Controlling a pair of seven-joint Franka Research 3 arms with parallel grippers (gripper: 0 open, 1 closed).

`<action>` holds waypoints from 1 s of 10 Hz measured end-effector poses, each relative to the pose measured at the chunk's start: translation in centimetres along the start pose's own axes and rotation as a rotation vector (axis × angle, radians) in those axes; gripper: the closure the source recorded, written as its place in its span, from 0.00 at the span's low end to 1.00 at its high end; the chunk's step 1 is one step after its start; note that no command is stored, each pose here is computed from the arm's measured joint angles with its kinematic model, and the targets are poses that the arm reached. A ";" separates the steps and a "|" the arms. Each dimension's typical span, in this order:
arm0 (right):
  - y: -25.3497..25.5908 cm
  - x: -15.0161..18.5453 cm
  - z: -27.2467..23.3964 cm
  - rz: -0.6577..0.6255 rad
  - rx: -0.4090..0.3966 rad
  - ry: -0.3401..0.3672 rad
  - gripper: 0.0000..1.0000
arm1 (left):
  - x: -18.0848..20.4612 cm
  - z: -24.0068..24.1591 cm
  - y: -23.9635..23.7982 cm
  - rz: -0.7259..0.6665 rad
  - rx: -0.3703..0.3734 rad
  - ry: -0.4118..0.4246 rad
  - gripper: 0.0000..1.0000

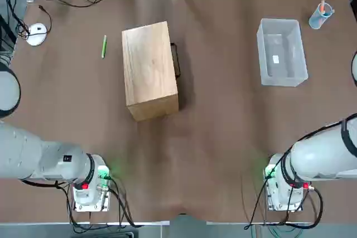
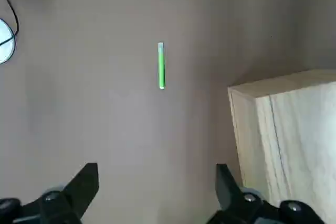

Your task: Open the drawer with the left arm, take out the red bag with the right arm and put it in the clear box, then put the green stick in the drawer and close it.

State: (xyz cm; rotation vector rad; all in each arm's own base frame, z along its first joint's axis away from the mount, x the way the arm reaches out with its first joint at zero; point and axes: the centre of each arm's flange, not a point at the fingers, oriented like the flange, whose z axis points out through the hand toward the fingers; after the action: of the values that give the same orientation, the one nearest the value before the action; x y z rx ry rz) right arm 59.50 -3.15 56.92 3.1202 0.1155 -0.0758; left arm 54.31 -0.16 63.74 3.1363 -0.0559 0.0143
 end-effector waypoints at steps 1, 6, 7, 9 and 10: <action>0.0 0.0 0.0 0.000 0.000 0.000 0.00 | 0.0 0.0 0.0 0.000 0.000 0.001 0.01; 0.0 0.0 0.0 0.000 0.000 0.000 0.00 | 0.0 0.0 1.0 0.017 -0.003 0.001 0.01; 0.0 0.0 0.0 0.000 0.000 0.000 0.00 | 0.0 0.1 3.0 0.046 -0.004 -0.001 0.01; 0.0 0.0 0.0 0.000 0.000 0.002 0.00 | -0.3 1.0 9.9 0.088 -0.002 -0.018 0.00; 0.0 0.0 0.0 0.000 0.000 0.002 0.00 | -0.6 2.0 13.6 0.116 -0.001 -0.038 0.00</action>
State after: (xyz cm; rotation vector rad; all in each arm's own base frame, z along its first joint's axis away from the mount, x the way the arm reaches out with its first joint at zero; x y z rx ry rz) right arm 59.54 -3.13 56.90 3.1201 0.1162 -0.0723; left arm 53.29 -13.70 61.76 3.1277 -0.2372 -0.0448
